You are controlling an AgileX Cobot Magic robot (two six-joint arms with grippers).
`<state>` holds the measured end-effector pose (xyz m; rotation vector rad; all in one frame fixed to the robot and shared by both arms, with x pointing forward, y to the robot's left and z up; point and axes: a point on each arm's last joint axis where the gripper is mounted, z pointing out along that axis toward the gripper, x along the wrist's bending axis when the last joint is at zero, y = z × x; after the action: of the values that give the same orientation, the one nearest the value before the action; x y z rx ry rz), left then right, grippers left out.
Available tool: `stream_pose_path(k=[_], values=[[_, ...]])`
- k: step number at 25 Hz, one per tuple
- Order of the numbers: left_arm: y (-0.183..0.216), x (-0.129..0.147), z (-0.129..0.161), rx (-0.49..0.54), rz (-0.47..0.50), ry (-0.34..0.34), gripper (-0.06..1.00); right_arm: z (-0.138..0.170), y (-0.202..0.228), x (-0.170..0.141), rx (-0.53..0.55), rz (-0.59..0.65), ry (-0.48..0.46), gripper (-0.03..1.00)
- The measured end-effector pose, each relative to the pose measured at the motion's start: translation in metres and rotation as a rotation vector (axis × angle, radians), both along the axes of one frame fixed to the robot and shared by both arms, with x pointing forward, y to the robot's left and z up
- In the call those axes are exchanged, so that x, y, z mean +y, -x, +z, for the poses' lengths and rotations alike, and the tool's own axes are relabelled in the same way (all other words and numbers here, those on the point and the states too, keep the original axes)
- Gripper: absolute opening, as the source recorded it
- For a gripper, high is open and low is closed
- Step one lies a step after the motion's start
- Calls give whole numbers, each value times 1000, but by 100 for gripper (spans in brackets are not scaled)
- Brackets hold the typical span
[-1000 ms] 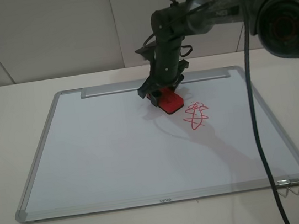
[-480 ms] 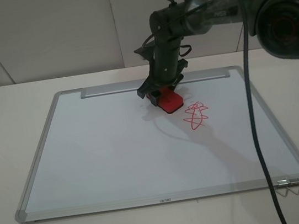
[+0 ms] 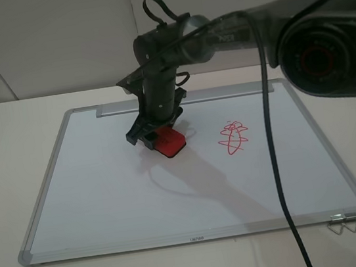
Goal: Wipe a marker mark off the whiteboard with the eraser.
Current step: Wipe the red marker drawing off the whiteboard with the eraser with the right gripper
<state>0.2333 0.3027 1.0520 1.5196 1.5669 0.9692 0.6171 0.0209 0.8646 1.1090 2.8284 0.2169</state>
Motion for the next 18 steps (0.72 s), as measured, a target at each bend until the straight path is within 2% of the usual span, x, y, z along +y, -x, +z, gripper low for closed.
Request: stream_pose_path(k=[7, 13, 18], values=[[0, 0, 0, 0, 0, 0, 78, 0, 35, 37, 6, 104, -4, 50], [0, 0, 0, 0, 0, 0, 78, 0, 36, 38, 5, 109, -3, 50], [0, 0, 0, 0, 0, 0, 78, 0, 21, 23, -1, 69, 2, 50]])
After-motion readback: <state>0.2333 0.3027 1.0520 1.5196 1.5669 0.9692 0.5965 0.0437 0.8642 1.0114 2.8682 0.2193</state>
